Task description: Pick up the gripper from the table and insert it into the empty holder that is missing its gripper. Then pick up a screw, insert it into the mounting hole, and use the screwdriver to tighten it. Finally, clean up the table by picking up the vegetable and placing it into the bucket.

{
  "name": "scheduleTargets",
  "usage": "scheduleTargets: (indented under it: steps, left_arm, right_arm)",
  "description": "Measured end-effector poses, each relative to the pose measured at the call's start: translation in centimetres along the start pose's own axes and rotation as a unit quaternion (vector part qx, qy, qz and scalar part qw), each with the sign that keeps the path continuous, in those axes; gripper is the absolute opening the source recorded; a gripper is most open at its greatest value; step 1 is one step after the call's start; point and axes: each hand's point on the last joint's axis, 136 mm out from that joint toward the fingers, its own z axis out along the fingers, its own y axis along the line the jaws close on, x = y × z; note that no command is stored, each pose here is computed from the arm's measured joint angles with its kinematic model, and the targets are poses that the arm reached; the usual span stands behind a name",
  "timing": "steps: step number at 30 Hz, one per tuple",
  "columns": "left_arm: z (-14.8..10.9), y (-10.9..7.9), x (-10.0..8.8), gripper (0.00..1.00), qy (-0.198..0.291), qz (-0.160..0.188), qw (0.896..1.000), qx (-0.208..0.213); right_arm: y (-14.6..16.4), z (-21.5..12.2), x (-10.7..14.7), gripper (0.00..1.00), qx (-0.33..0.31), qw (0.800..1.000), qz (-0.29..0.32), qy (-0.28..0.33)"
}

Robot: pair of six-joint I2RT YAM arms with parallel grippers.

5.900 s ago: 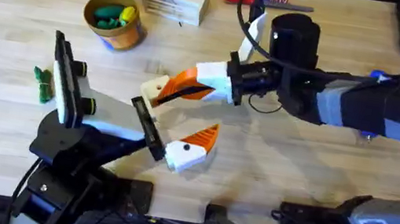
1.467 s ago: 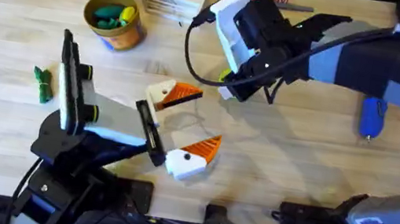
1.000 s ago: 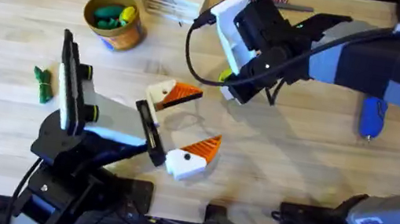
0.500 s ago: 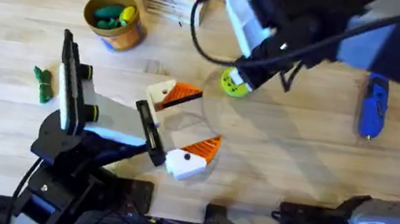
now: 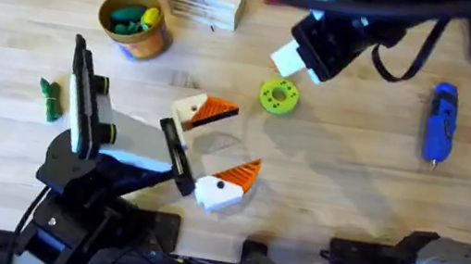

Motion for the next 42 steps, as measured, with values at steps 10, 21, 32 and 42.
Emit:
scheduleTargets:
  steps: [10, 21, 32, 42]
  left_arm:
    - [0.0, 0.0, 0.0, 0.977, 0.0, 0.0, 1.0, 0.0]
    - [0.0, 0.0, 0.0, 0.977, 0.0, 0.0, 1.0, 0.0]
    - [0.0, 0.0, 0.0, 0.977, 0.0, 0.0, 1.0, 0.0]
    - [0.0, 0.0, 0.0, 0.977, 0.0, 0.0, 1.0, 0.0]
  right_arm:
    - [7.5, -1.2, -2.7, 0.004, -0.105, 0.993, -0.002, -0.045]
    - [11.3, 1.9, -2.6, 0.004, -0.137, 0.991, 0.015, -0.002]
    - [11.6, 2.4, -3.2, 0.004, -0.138, 0.99, 0.026, -0.002]
    - [11.7, 3.6, -3.0, 0.004, -0.137, 0.99, 0.027, 0.015]
